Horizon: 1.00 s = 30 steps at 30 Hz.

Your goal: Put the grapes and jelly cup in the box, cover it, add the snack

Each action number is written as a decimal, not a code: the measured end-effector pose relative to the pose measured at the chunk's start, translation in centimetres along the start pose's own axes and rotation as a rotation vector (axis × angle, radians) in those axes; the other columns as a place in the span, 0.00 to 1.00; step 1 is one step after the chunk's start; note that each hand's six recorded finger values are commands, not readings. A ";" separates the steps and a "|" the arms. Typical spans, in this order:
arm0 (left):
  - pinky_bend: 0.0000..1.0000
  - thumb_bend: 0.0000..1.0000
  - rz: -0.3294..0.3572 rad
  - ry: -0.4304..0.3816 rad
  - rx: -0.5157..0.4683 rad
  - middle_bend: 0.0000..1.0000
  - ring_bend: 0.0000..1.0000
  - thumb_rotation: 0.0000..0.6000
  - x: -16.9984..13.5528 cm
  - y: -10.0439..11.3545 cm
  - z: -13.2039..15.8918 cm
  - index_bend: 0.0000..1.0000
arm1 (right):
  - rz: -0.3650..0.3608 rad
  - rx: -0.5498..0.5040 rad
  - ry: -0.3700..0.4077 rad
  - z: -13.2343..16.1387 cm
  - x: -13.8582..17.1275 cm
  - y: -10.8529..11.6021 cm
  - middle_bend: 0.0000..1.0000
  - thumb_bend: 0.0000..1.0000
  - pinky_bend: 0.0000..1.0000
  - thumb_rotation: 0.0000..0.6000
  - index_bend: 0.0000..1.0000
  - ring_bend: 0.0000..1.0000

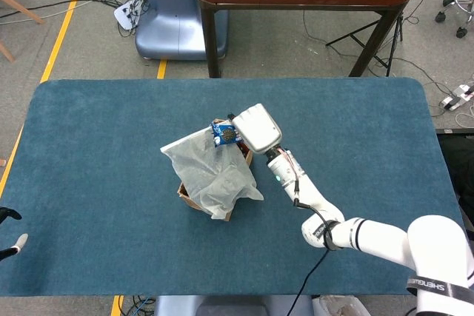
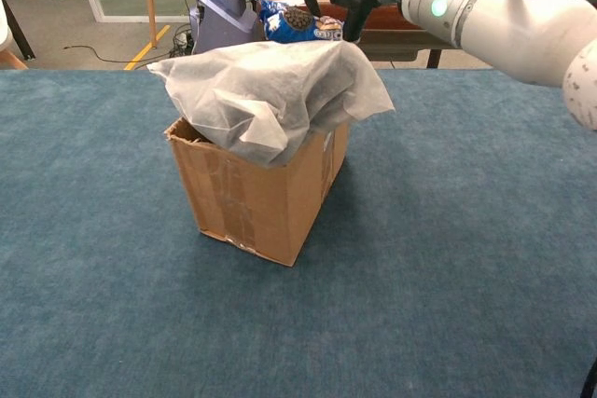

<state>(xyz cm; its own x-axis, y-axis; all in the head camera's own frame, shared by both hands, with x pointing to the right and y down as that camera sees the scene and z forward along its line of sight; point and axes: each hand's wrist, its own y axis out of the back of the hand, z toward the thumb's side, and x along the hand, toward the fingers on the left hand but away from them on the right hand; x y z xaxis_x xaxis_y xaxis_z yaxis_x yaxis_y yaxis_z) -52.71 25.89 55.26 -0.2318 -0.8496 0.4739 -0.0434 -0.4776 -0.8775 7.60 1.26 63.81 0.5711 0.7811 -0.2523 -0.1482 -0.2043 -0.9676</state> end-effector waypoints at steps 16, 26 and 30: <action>0.46 0.23 0.001 -0.002 0.002 0.38 0.31 1.00 -0.1 0.0 0.1 0.44 | 0.063 -0.041 -0.012 -0.3 0.1 -3.4 0.99 0.00 0.92 1.00 0.52 0.99; 0.46 0.22 -0.002 -0.002 0.006 0.38 0.31 1.00 -0.1 -0.1 0.1 0.44 | 0.021 -0.116 -0.003 0.0 -0.1 -2.1 0.99 0.00 0.92 1.00 0.25 0.99; 0.46 0.22 -0.001 -0.004 0.007 0.38 0.31 1.00 -0.1 -0.1 0.1 0.44 | -0.017 -0.143 0.004 0.2 0.0 -0.9 0.99 0.00 0.92 1.00 0.24 0.99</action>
<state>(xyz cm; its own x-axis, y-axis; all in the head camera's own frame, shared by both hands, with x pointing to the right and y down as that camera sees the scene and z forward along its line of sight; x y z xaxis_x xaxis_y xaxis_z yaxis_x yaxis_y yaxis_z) -52.55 25.97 55.27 -0.2282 -0.8498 0.4752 -0.0374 -0.4801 -0.8764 7.57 1.51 64.66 0.5757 0.7829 -0.2357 -0.0220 -0.2733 -0.9617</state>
